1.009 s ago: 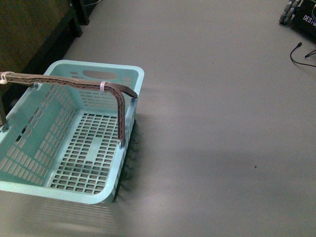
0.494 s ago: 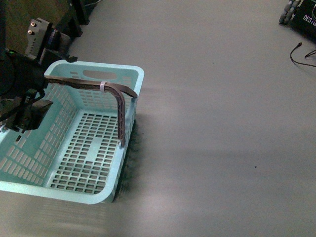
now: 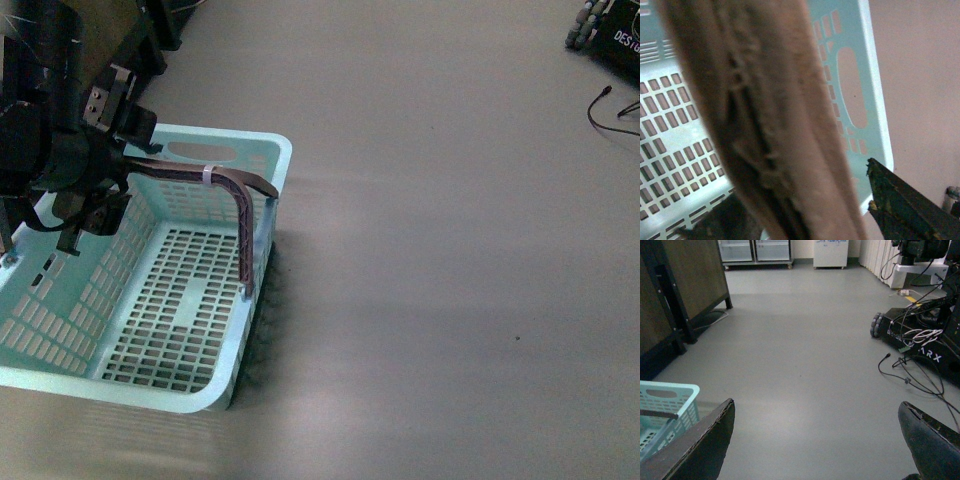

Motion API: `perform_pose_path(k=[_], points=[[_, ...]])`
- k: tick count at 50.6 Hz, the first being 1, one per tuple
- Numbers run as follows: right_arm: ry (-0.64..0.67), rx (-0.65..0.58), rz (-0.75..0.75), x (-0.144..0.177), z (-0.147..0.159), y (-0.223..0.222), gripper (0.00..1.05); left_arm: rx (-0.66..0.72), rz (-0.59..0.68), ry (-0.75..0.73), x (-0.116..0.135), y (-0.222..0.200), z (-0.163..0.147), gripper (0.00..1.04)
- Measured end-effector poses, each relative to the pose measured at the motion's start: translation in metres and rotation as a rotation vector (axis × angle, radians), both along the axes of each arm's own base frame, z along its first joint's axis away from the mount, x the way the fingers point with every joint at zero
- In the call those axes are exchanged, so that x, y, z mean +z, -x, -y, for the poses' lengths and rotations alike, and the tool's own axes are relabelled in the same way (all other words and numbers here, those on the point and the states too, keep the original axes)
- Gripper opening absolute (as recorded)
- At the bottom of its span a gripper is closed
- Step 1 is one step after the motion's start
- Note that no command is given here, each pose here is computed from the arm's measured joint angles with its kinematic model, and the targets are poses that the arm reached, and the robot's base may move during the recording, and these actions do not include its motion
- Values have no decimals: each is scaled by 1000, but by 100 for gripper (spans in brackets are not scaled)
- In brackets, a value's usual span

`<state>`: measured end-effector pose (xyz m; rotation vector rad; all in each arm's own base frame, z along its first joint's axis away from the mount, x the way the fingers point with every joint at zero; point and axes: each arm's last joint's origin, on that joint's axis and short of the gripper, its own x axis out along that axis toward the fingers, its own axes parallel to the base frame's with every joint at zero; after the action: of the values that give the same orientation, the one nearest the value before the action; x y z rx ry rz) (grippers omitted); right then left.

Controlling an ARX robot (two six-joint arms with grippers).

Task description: Pick lemon and mango into basket

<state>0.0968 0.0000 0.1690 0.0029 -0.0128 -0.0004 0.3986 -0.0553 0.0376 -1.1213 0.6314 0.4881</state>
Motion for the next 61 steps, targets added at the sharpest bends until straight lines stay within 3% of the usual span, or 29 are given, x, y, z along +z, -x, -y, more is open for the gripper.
perform_pose_path(k=[18, 31, 42, 55, 61], points=[[0, 0, 0, 0, 0, 0, 96, 74, -5, 68, 4, 11, 0, 8], [0, 0, 0, 0, 0, 0, 96, 71, 3, 93, 27, 32, -1, 6], [0, 0, 0, 0, 0, 0, 96, 83, 79, 147, 77, 66, -4, 5], [0, 0, 0, 0, 0, 0, 96, 117, 303, 266, 187, 135, -11, 5], [0, 0, 0, 0, 0, 0, 96, 119, 364, 295, 219, 165, -14, 5]])
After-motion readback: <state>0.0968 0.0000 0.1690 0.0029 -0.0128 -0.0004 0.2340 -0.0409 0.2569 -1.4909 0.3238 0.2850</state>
